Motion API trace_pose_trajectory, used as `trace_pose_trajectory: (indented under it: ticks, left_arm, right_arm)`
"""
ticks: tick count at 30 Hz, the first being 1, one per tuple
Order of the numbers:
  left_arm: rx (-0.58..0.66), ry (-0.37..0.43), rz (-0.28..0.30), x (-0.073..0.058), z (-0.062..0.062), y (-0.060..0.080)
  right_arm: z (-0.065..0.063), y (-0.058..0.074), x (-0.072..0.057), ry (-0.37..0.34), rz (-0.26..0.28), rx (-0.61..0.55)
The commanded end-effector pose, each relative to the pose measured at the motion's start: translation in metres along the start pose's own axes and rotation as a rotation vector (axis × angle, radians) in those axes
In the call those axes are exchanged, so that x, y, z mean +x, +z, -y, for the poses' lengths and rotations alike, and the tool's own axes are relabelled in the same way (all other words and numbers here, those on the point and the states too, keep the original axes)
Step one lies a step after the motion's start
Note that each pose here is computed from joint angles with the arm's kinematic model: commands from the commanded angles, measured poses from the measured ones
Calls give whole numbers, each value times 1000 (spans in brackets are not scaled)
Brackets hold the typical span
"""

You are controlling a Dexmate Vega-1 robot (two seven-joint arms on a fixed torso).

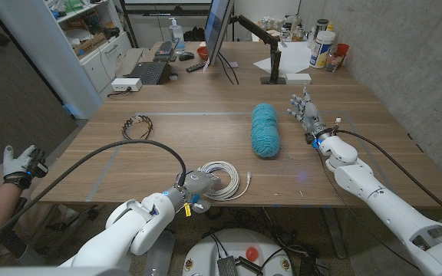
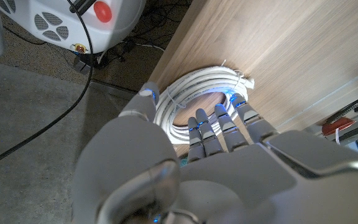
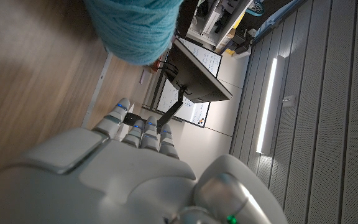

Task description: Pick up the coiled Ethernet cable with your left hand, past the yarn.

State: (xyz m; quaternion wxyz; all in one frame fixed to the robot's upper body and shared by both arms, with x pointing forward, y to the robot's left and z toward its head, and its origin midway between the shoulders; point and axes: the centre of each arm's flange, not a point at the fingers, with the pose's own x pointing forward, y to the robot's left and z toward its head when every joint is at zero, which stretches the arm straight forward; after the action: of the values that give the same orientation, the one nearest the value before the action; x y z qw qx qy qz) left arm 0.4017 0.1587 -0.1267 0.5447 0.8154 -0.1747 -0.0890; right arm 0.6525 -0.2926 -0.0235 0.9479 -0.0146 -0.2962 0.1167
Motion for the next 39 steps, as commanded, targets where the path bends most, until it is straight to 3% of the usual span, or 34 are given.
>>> trace_pose_trajectory:
  ticks: [1, 23, 39]
  left_arm:
    - [-6, 4, 6, 5, 1, 1]
    - [1, 0, 52, 17, -1, 10]
    - [-1, 1, 61, 16, 0, 11]
  right_arm:
    - [-1, 0, 0, 4, 1, 1]
    - [-1, 0, 0, 2, 1, 6]
    - [0, 0, 1, 1, 4, 5]
